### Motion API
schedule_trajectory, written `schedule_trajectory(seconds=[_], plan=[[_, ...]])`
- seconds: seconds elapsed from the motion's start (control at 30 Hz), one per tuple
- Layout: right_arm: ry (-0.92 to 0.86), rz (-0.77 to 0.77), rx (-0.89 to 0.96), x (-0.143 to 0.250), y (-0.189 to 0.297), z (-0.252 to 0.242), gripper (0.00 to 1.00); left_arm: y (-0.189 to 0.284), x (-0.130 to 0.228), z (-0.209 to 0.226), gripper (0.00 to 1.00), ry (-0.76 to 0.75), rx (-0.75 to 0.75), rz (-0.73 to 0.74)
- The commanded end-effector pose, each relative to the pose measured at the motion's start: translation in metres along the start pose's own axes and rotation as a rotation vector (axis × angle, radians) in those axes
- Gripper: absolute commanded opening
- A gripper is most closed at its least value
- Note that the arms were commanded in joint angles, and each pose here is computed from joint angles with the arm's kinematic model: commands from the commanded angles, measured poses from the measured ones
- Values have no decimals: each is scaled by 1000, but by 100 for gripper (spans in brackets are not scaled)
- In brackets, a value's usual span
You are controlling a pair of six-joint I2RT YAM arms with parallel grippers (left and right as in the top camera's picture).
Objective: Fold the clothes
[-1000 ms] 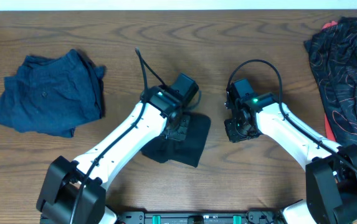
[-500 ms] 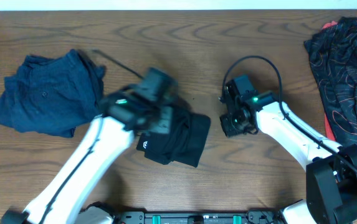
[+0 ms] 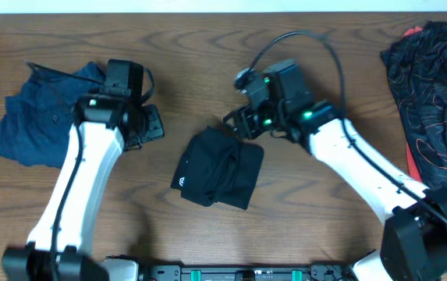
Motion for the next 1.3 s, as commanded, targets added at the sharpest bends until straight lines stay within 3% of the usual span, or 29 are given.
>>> schedule_trajectory(seconds=[0.0, 0.13, 0.23, 0.33, 0.37, 0.4, 0.73, 1.0, 1.27], plan=[[77, 45, 20, 10, -19, 6, 61, -24, 1, -6, 50, -18, 69, 96], [100, 103, 63, 22, -41, 2, 61, -48, 2, -9, 50, -15, 92, 183], [88, 142, 87, 30, -54, -7, 52, -61, 3, -12, 50, -20, 122, 229], [72, 183, 99, 38, -63, -13, 14, -71, 3, -14, 50, -28, 150, 262], [67, 194, 112, 40, -64, -15, 4, -73, 4, -15, 50, -28, 149, 270], [62, 204, 133, 42, -63, -18, 1, -75, 4, -14, 50, -27, 148, 276], [33, 310, 280, 59, -53, -31, 11, -87, 12, -33, 50, -92, 182, 324], [34, 307, 279, 58, -52, -31, 11, -90, 28, -61, 50, -202, 171, 345], [59, 226, 259, 43, -27, -15, 11, -106, 44, -59, 50, -224, 140, 359]])
Point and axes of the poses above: each gripper's point midway between its finger pads, its own y axis back along the fingers, its own z axis along the line the jaws close on, x = y × z, the point moved 9 cm from there along y, back along the fingers, and after that the axes turned 11 degrees about -y, right-handed, at the moved point
